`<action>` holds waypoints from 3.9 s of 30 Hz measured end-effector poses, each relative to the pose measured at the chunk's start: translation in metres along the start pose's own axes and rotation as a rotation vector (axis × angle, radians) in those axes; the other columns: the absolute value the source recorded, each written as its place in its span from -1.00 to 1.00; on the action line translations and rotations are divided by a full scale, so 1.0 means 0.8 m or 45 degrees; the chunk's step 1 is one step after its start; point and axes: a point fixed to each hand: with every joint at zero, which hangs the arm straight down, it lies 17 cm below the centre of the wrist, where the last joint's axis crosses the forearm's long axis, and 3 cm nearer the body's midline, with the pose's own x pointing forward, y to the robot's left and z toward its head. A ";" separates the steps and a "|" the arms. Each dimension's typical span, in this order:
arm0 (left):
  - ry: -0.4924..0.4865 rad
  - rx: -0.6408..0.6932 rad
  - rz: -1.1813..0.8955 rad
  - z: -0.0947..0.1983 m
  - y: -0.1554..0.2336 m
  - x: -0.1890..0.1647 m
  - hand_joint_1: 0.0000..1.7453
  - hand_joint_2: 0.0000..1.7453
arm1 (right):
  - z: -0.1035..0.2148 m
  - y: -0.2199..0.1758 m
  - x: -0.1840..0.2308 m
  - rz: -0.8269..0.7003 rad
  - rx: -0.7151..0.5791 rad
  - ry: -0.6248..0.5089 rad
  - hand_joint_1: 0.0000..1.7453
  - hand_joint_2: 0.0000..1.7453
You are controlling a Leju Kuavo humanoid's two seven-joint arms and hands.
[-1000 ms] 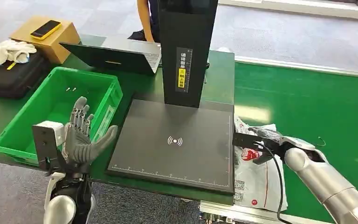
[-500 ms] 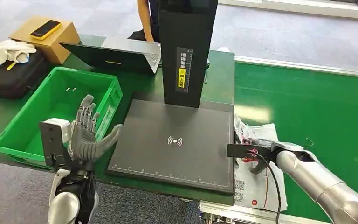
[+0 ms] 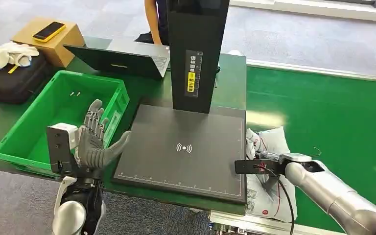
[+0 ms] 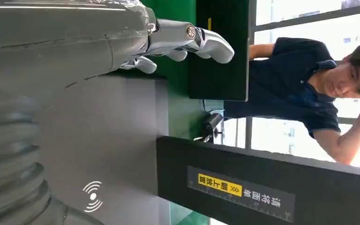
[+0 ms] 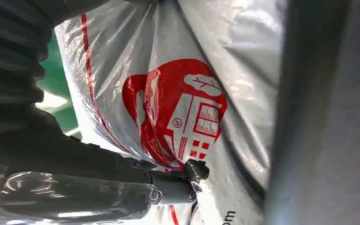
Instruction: Moved the parcel from conveyor to table for the left to box.
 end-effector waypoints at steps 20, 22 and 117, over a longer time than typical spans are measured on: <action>0.001 -0.015 -0.004 -0.004 -0.005 -0.001 -1.00 1.00 | 0.001 0.010 -0.016 0.059 0.027 0.037 1.00 1.00; 0.001 -0.015 -0.003 -0.005 -0.005 -0.001 -1.00 1.00 | 0.001 0.010 -0.016 0.060 0.026 0.037 1.00 1.00; -0.012 0.039 0.040 0.014 -0.008 -0.001 -1.00 1.00 | 0.049 -0.209 0.286 -0.939 -1.018 -0.807 -1.00 1.00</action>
